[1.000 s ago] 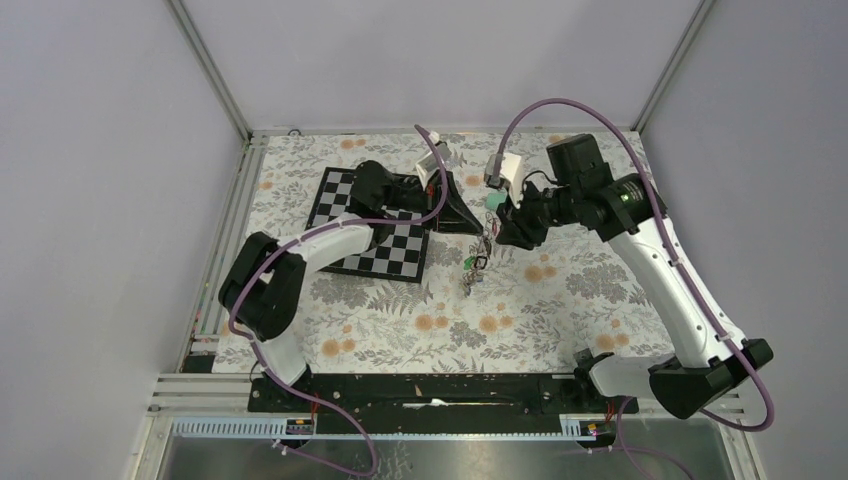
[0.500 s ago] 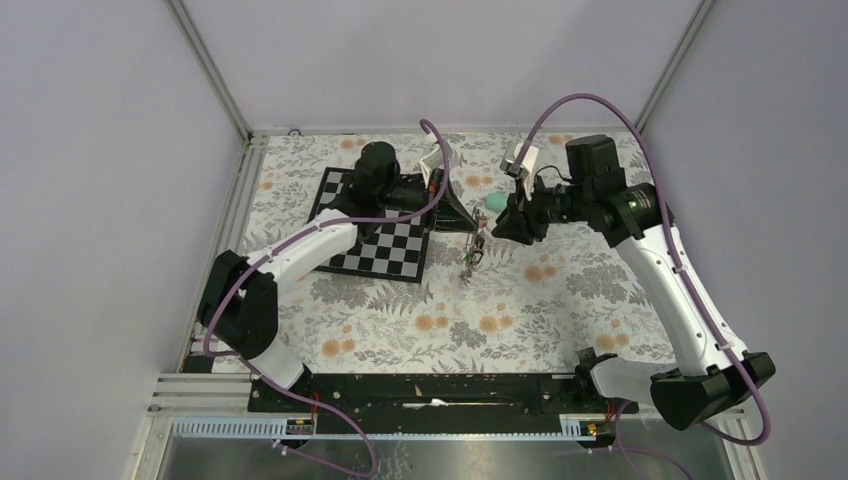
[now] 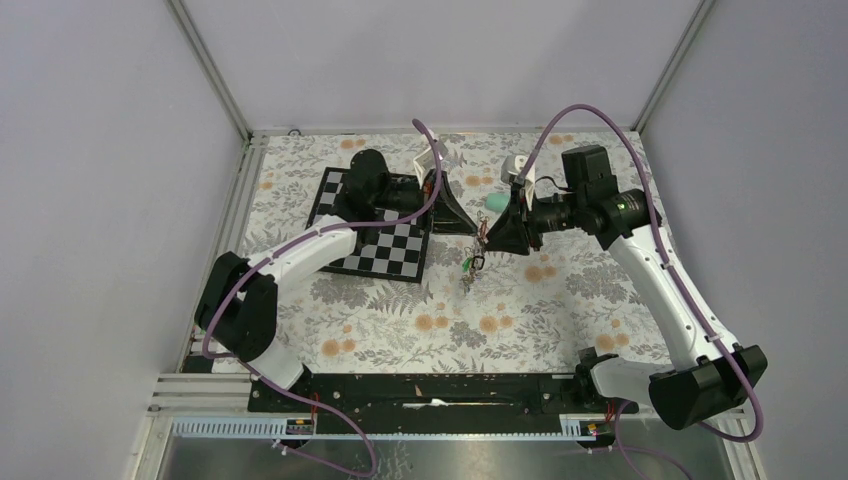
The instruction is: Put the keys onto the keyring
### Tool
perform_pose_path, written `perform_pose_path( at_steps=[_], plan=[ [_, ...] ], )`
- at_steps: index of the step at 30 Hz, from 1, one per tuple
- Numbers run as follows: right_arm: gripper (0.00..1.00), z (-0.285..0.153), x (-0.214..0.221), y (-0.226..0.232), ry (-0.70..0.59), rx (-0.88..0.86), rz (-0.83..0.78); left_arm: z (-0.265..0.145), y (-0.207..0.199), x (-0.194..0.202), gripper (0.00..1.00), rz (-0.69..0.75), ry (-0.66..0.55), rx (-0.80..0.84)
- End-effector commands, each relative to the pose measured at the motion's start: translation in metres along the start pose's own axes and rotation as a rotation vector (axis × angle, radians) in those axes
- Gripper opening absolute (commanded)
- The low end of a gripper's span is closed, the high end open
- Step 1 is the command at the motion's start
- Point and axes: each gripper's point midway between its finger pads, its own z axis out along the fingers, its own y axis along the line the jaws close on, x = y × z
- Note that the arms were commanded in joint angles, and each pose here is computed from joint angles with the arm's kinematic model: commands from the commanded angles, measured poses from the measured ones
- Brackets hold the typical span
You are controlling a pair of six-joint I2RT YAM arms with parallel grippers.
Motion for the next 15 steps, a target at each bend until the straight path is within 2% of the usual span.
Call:
perform_pose_path(
  at_steps=[1,15],
  plan=[
    [0.37,-0.0003,-0.0054,0.0113,-0.052,-0.068,-0.075,-0.0039,-0.0395,-0.0300,0.00,0.125,-0.059,0.088],
    [0.37,0.0029,-0.0066,0.0090,-0.062,-0.091,-0.090,-0.0038,-0.0406,-0.0260,0.00,0.107,-0.054,0.087]
  ],
)
